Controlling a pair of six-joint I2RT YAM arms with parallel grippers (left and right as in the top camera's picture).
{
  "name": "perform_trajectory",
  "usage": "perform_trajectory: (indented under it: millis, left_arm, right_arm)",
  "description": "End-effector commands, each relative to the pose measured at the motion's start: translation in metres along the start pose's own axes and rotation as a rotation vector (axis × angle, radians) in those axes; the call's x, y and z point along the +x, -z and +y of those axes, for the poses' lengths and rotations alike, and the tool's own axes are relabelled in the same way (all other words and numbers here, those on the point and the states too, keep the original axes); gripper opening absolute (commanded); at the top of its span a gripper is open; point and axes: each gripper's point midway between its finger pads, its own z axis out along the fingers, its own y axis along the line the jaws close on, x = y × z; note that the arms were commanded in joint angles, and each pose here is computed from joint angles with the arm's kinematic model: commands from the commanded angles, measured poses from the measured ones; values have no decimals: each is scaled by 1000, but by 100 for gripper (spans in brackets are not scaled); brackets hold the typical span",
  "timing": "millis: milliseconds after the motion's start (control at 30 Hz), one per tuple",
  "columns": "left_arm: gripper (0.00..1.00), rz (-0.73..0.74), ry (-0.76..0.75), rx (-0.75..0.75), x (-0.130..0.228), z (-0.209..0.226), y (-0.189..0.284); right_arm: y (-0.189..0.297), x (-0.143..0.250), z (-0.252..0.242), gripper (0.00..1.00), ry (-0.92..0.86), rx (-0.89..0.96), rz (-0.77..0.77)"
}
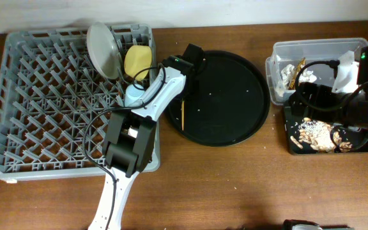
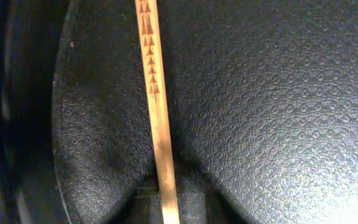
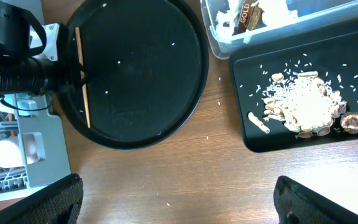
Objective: Sort waste into correct bins and load items into the dishwasher rack
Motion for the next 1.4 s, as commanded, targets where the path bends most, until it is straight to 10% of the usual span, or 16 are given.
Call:
perform_trajectory:
  millis: [0, 133, 300, 600, 1000, 1100, 1367]
  left_arm:
    - [2, 23, -3, 6, 6, -4, -12]
    - [0, 17, -11, 16, 0, -7, 0]
    - [0, -162, -80, 12, -45, 11, 164]
    - [0, -177, -6, -101, 3, 108, 287]
    - [1, 133, 64, -179, 87, 226, 121]
    - [53, 128, 64, -176, 90, 225, 108]
    - [71, -79, 74, -115, 41, 214, 220]
  right_arm:
    - [-1, 2, -3, 98, 3, 11, 11]
    - [-1, 2, -3, 98, 3, 11, 10]
    - [-1, 2, -3, 98, 3, 11, 10]
    - [-1, 1, -3, 98, 4, 10, 7]
    - [-1, 2, -3, 98, 3, 10, 10]
    - [-1, 2, -3, 99, 3, 10, 10]
    - [14, 6, 8, 98, 53, -46, -16]
